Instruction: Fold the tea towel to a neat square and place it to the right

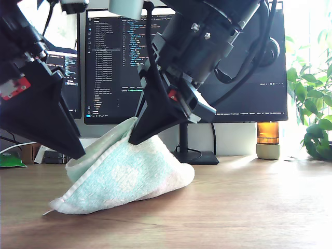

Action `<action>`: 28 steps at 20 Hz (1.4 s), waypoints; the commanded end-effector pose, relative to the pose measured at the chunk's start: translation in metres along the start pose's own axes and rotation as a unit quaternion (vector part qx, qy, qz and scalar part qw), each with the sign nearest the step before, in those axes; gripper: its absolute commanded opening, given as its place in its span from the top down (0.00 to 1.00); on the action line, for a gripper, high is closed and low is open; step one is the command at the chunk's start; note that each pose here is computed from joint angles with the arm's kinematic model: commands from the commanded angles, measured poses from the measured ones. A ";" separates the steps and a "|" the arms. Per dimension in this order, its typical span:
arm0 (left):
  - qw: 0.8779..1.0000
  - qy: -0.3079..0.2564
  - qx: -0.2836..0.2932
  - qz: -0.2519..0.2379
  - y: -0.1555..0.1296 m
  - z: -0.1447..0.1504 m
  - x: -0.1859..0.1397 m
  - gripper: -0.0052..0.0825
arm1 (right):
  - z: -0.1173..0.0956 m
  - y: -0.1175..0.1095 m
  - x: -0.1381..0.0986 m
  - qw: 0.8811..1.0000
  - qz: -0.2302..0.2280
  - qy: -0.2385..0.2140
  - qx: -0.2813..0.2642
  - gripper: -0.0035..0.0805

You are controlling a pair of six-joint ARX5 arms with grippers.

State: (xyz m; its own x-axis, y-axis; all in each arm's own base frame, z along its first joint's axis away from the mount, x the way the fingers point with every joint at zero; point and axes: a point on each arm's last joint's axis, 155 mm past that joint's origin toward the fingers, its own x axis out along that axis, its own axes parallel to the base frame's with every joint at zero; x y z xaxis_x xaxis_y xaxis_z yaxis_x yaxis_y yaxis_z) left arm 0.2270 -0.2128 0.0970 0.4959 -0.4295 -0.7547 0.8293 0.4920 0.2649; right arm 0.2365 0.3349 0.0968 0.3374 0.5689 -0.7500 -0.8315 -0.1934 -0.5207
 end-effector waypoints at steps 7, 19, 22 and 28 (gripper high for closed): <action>0.999 -0.002 -0.036 -0.040 -0.017 -0.004 0.005 0.19 | -0.002 -0.003 0.002 1.000 -0.003 0.000 0.008 0.97; 0.998 0.041 -0.037 -0.041 -0.019 -0.020 0.042 0.05 | 0.000 -0.006 0.001 1.000 -0.010 -0.006 0.016 0.97; 0.996 0.066 -0.042 -0.049 -0.023 -0.032 0.049 0.05 | 0.000 -0.006 0.001 1.000 -0.010 -0.006 0.016 0.97; 0.995 0.077 -0.045 -0.050 -0.025 -0.037 0.053 0.40 | 0.000 -0.006 0.002 1.000 -0.010 -0.005 0.016 0.97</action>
State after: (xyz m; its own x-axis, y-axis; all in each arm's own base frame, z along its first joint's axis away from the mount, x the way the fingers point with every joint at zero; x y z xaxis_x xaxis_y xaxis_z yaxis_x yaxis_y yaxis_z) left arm 0.2279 -0.2253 0.0364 0.3724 -0.3744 -0.8492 0.8450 0.5152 0.1434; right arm 0.2413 0.3361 0.1001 0.3507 0.5780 -0.7368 -0.8363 -0.1608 -0.5242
